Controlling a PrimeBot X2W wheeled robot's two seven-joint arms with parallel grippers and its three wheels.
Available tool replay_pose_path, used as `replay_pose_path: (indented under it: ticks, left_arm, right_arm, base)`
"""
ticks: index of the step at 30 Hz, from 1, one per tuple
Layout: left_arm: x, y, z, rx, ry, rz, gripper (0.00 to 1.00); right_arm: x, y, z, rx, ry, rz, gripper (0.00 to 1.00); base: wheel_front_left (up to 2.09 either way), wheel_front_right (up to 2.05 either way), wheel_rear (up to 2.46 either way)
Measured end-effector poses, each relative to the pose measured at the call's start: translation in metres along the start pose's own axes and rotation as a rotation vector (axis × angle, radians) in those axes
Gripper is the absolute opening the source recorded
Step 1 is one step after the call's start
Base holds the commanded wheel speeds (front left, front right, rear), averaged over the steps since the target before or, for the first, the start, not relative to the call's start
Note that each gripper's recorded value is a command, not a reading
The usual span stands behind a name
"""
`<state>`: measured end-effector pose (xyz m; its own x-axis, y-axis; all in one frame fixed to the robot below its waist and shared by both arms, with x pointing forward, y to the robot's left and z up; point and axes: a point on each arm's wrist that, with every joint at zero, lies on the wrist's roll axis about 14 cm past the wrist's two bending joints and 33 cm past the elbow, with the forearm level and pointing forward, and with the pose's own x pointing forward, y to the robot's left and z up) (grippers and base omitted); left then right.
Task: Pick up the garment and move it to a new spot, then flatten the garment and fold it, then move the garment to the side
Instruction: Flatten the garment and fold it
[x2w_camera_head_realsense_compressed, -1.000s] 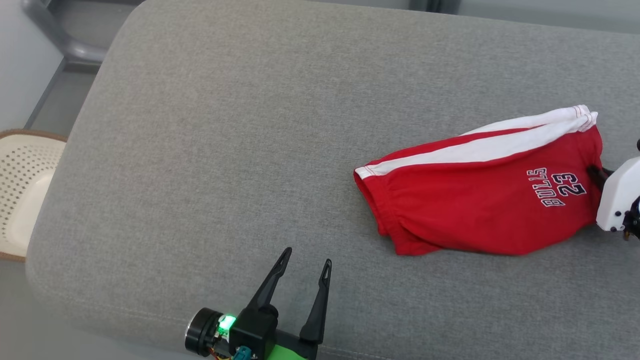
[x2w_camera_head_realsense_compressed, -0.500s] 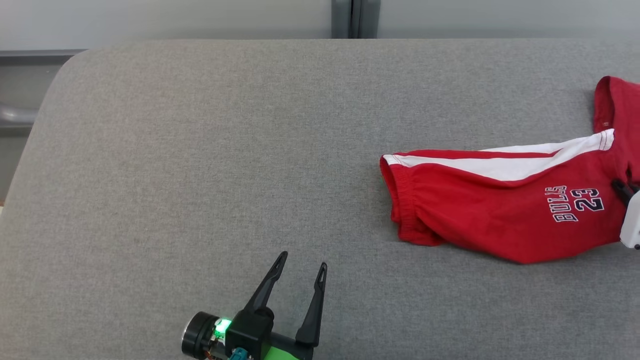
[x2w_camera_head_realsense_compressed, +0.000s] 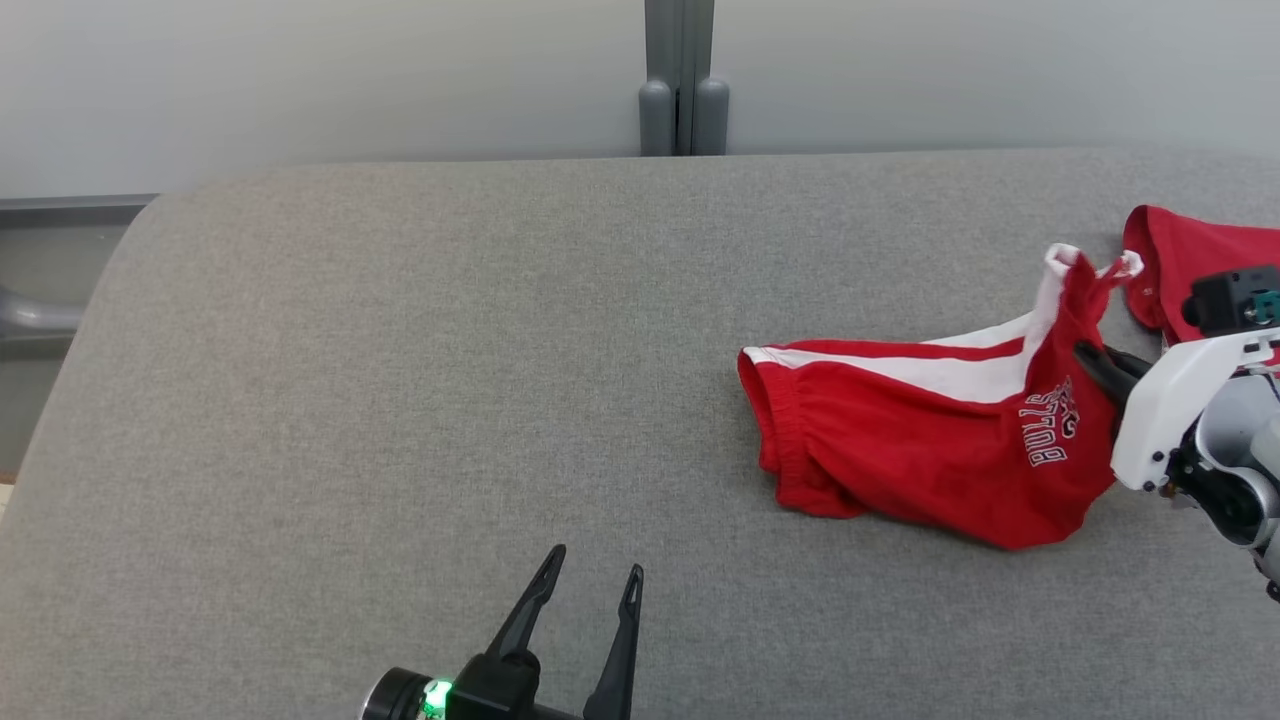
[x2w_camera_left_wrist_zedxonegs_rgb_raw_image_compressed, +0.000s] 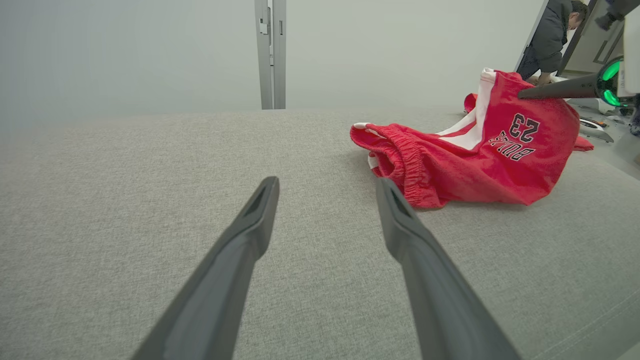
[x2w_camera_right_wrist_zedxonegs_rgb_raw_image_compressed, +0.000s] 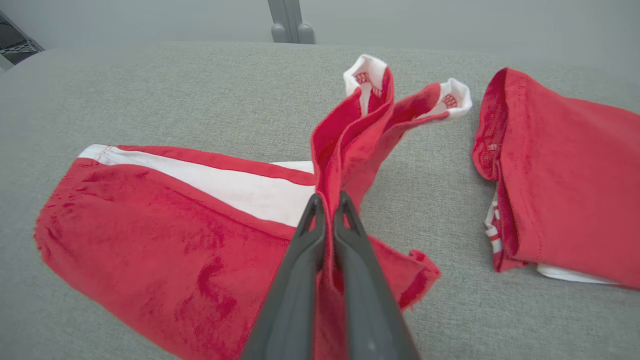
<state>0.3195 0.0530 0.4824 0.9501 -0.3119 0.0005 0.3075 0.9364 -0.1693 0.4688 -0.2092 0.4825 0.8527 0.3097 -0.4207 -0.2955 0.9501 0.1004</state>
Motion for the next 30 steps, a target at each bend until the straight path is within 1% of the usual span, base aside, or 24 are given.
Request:
replay_pose_path:
  ticks: [6, 9, 18, 22, 23, 24, 25, 26, 30]
  left_arm:
    - [-0.010, -0.001, 0.009, 0.002, -0.032, 0.011, 1.00]
    - [-0.016, 0.001, 0.010, 0.001, -0.039, 0.025, 1.00]
    - [-0.025, 0.006, 0.013, -0.001, -0.052, 0.057, 1.00]
    - [-0.027, 0.010, 0.011, -0.007, -0.048, 0.073, 1.00]
    - [-0.028, 0.010, 0.011, -0.009, -0.047, 0.077, 1.00]
    - [-0.029, 0.011, 0.010, -0.010, -0.045, 0.081, 1.00]
    - [-0.029, 0.012, 0.010, -0.012, -0.044, 0.086, 1.00]
    - [-0.029, 0.013, 0.010, -0.013, -0.043, 0.089, 1.00]
    - [-0.030, 0.014, 0.009, -0.014, -0.040, 0.094, 1.00]
  right_arm:
    - [0.001, 0.045, 0.018, 0.010, -0.048, 0.100, 0.00]
    - [0.006, 0.074, 0.024, 0.023, -0.065, 0.161, 0.00]
    - [0.023, 0.146, 0.027, 0.080, -0.076, 0.306, 0.00]
    - [0.031, 0.169, 0.021, 0.094, -0.055, 0.350, 0.00]
    - [0.032, 0.173, 0.019, 0.099, -0.049, 0.357, 0.05]
    - [0.034, 0.178, 0.017, 0.102, -0.041, 0.366, 0.25]
    - [0.035, 0.183, 0.015, 0.107, -0.032, 0.377, 0.49]
    - [0.035, 0.189, 0.013, 0.120, -0.028, 0.390, 1.00]
    - [0.032, 0.200, 0.025, 0.176, -0.077, 0.423, 1.00]
  base:
    - [0.00, 0.00, 0.00]
    - [0.00, 0.00, 0.00]
    - [0.00, 0.00, 0.00]
    - [0.00, 0.00, 0.00]
    - [0.00, 0.00, 0.00]
    - [0.00, 0.00, 0.00]
    - [0.00, 0.00, 0.00]
    - [0.00, 0.00, 0.00]
    - [0.00, 0.00, 0.00]
